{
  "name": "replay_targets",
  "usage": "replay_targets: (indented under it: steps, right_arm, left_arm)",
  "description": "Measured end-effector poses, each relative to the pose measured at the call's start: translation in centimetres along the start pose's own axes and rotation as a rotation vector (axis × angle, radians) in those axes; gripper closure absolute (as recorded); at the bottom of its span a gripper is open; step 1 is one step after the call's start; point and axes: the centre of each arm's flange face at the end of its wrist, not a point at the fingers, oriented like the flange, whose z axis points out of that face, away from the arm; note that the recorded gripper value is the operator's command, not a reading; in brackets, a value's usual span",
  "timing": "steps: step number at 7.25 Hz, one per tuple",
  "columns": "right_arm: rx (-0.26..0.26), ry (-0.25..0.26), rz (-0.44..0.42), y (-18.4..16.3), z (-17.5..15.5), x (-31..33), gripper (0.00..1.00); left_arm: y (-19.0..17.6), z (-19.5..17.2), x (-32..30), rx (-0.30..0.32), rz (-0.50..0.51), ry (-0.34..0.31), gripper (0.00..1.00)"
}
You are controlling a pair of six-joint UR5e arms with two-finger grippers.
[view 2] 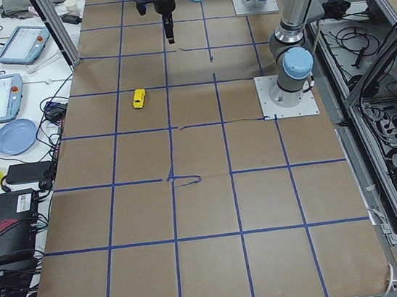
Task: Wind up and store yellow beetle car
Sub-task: 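Lower the left gripper toward the yellow beetle car and open it, then descend the left gripper over the yellow car and close on it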
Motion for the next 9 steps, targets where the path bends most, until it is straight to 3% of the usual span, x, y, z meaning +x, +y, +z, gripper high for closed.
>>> replay_targets:
  steps: [2, 4, 5, 7, 9]
  right_arm:
    - [-0.001, 0.000, -0.001, 0.0, 0.0, 0.0, 0.00]
    - [-0.002, 0.001, -0.003, 0.0, 0.0, 0.0, 0.00]
    - [-0.001, 0.001, -0.004, 0.1, 0.0, -0.1, 0.00]
    - [-0.001, 0.001, -0.004, 0.1, 0.0, 0.0, 0.00]
    - [-0.002, 0.001, -0.004, 0.0, 0.0, 0.0, 0.00]
  left_arm:
    - [-0.1, 0.4, -0.3, -0.002, 0.000, -0.028, 0.00]
    - [-1.7, 1.0, -0.5, 0.056, -0.031, -0.032, 0.00]
    - [-2.4, 1.4, -0.5, 0.075, -0.115, -0.031, 0.00]
    - [-3.5, 1.9, -1.0, 0.107, -0.453, -0.019, 0.00]
    - [-5.4, 3.3, -2.1, 0.138, -0.700, 0.000, 0.00]
